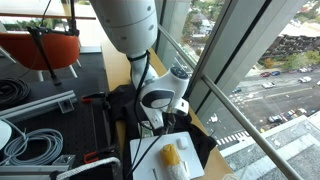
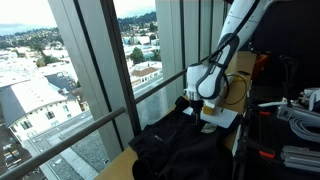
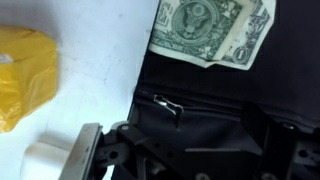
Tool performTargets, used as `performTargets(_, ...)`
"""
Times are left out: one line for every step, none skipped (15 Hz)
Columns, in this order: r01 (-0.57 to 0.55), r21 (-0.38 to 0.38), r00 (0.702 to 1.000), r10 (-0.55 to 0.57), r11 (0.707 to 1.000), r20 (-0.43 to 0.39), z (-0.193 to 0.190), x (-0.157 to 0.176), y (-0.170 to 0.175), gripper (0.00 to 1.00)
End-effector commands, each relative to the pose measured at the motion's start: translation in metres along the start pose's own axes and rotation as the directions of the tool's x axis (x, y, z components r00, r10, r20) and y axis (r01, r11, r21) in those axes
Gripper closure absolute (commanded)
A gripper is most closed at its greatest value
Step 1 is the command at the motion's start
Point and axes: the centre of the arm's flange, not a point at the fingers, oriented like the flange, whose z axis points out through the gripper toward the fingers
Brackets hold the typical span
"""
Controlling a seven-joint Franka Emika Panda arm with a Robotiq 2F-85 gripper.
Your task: Close the zip of the lid
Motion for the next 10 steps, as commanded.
performTargets(-0.013, -0.004, 1.000, 0.013, 1.000, 0.002, -0.0116, -0.0066, -0.0042, 0.03)
performTargets(-0.012, -0.007, 1.000, 0.012, 1.000, 0.001, -0.0122, -0.0057, -0.0042, 0.19)
performTargets(-0.009, -0.012, 1.000, 0.009, 1.000, -0.002, -0.0136, -0.0040, -0.0034, 0.27)
performTargets(-0.006, -0.016, 1.000, 0.006, 1.000, -0.005, -0.0145, -0.0028, -0.0025, 0.29)
performTargets(-0.004, -0.021, 1.000, 0.004, 1.000, -0.007, -0.0151, -0.0021, -0.0011, 0.36)
performTargets(-0.003, -0.023, 1.000, 0.003, 1.000, -0.007, -0.0155, -0.0022, -0.0004, 0.44)
performTargets(-0.004, -0.024, 1.000, 0.003, 1.000, -0.006, -0.0150, -0.0030, -0.0001, 0.53)
performTargets(-0.003, -0.025, 1.000, 0.003, 1.000, -0.005, -0.0142, -0.0035, -0.0003, 0.59)
performTargets(-0.002, -0.025, 1.000, 0.002, 1.000, -0.003, -0.0131, -0.0037, -0.0013, 0.68)
performTargets(-0.001, -0.026, 1.000, 0.001, 1.000, -0.002, -0.0128, -0.0038, -0.0023, 0.74)
